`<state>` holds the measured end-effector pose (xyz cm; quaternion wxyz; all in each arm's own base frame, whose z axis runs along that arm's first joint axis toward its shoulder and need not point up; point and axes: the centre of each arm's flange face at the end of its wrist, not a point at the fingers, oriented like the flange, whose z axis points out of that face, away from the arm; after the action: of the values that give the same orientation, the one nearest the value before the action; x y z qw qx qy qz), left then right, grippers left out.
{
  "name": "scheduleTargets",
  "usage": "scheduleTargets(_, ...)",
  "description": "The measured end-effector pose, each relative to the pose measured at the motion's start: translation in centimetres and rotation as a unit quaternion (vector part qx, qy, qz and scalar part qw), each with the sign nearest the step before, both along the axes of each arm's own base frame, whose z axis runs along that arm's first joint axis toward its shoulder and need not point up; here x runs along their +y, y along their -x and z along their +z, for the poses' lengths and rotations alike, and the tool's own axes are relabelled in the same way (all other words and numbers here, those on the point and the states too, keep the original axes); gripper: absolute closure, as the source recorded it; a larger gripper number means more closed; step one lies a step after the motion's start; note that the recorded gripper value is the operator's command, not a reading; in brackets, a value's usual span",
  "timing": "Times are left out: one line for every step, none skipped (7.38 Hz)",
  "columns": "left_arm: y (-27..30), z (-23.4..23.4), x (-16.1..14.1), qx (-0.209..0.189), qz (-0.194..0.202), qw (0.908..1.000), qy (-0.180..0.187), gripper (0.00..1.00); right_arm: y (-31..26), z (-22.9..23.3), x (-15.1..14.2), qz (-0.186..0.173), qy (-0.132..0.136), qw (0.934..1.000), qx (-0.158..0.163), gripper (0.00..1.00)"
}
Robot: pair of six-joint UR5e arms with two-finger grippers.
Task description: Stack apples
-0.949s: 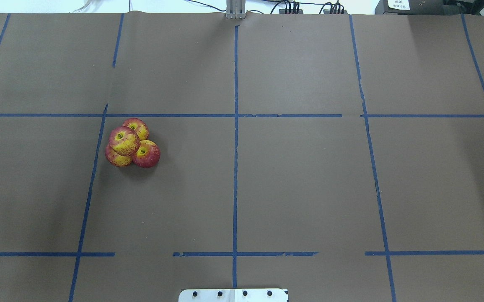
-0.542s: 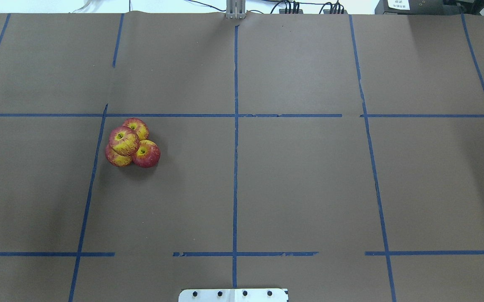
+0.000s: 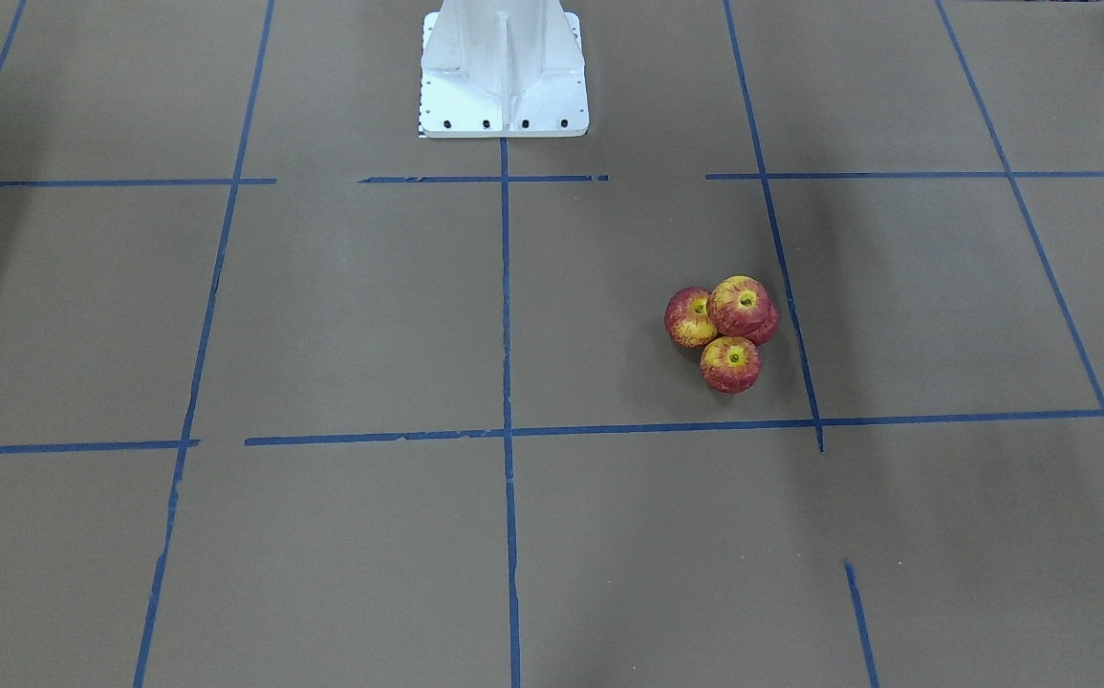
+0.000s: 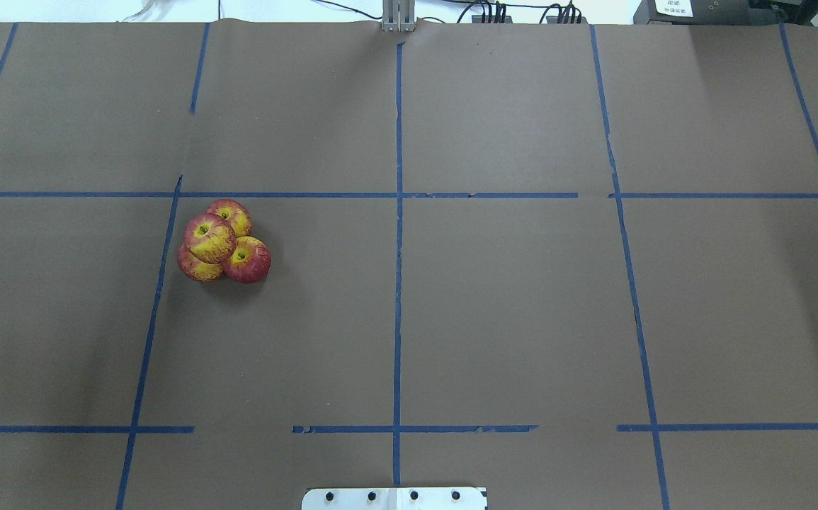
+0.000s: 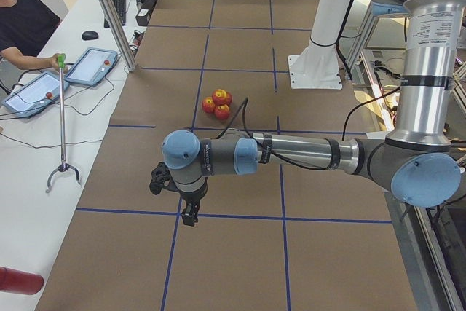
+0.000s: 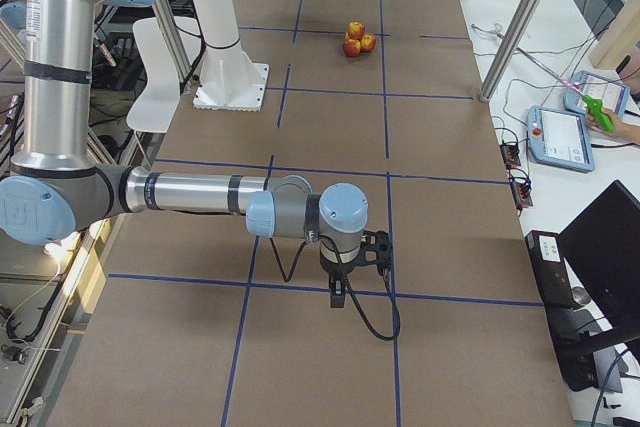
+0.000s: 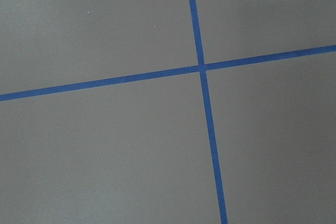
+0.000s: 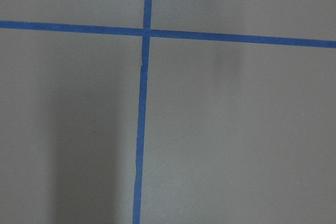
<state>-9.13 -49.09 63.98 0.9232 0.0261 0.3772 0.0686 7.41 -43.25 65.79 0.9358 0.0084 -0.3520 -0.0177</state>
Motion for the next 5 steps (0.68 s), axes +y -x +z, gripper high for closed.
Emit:
scheduleTargets(0.0, 0.12, 0.07, 0.0, 0.0, 1.0, 0.002, 0.0, 0.0, 0.01, 0.0, 0.0, 0.0, 1.0, 0.0, 0.0)
scheduleTargets(0.0, 0.18, 0.09, 0.0, 0.0, 1.0, 0.002, 0.0, 0.0, 0.01, 0.0, 0.0, 0.0, 1.0, 0.0, 0.0)
scheduleTargets(0.0, 0.21, 0.11, 0.0, 0.0, 1.0, 0.002, 0.0, 0.0, 0.0, 0.0, 0.0, 0.0, 1.0, 0.0, 0.0)
scheduleTargets(0.0, 0.21, 0.1, 0.0, 0.0, 1.0, 0.002, 0.0, 0.0, 0.01, 0.0, 0.0, 0.0, 1.0, 0.0, 0.0)
scheduleTargets(0.01, 0.19, 0.09, 0.0, 0.0, 1.0, 0.002, 0.0, 0.0, 0.0, 0.0, 0.0, 0.0, 1.0, 0.0, 0.0)
